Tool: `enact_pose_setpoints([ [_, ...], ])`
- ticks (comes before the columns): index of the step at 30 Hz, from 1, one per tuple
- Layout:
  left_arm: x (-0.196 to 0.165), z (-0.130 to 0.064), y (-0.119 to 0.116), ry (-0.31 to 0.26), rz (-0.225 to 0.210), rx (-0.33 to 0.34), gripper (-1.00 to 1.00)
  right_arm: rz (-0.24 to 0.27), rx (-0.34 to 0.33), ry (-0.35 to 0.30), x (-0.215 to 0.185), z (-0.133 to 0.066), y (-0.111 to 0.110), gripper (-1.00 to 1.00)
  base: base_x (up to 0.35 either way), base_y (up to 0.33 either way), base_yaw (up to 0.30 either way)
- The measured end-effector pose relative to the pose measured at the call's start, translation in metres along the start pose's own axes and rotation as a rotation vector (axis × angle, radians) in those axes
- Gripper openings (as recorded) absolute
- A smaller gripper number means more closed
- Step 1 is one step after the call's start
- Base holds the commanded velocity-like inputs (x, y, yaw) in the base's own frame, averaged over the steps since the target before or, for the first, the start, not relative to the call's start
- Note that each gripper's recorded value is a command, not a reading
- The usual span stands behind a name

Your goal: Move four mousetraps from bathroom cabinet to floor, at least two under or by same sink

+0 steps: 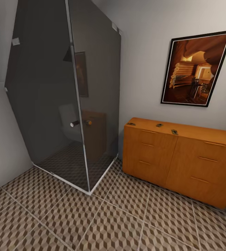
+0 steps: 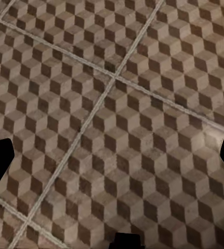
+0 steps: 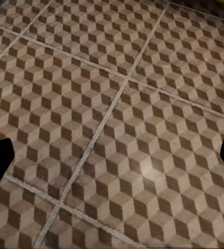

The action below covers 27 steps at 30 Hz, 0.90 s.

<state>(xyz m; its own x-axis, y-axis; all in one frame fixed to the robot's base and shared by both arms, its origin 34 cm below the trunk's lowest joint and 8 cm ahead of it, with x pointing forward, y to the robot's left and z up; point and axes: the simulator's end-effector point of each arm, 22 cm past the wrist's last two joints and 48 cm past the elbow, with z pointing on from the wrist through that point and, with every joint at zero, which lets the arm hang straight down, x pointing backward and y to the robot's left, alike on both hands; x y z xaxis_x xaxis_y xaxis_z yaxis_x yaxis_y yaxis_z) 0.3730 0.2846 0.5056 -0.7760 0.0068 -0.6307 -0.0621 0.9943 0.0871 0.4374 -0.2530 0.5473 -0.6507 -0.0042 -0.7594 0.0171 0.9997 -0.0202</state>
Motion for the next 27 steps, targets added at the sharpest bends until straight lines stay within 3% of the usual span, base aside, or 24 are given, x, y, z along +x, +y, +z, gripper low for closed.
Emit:
enact_pose_setpoints([
  [27, 0.0000, 0.0000, -0.0003, 0.000, 0.000, 0.000, 1.00, 0.000, -0.001, 0.000, 0.0001, -0.0001, 0.0002, 1.00, 0.000, 0.000, -0.292],
])
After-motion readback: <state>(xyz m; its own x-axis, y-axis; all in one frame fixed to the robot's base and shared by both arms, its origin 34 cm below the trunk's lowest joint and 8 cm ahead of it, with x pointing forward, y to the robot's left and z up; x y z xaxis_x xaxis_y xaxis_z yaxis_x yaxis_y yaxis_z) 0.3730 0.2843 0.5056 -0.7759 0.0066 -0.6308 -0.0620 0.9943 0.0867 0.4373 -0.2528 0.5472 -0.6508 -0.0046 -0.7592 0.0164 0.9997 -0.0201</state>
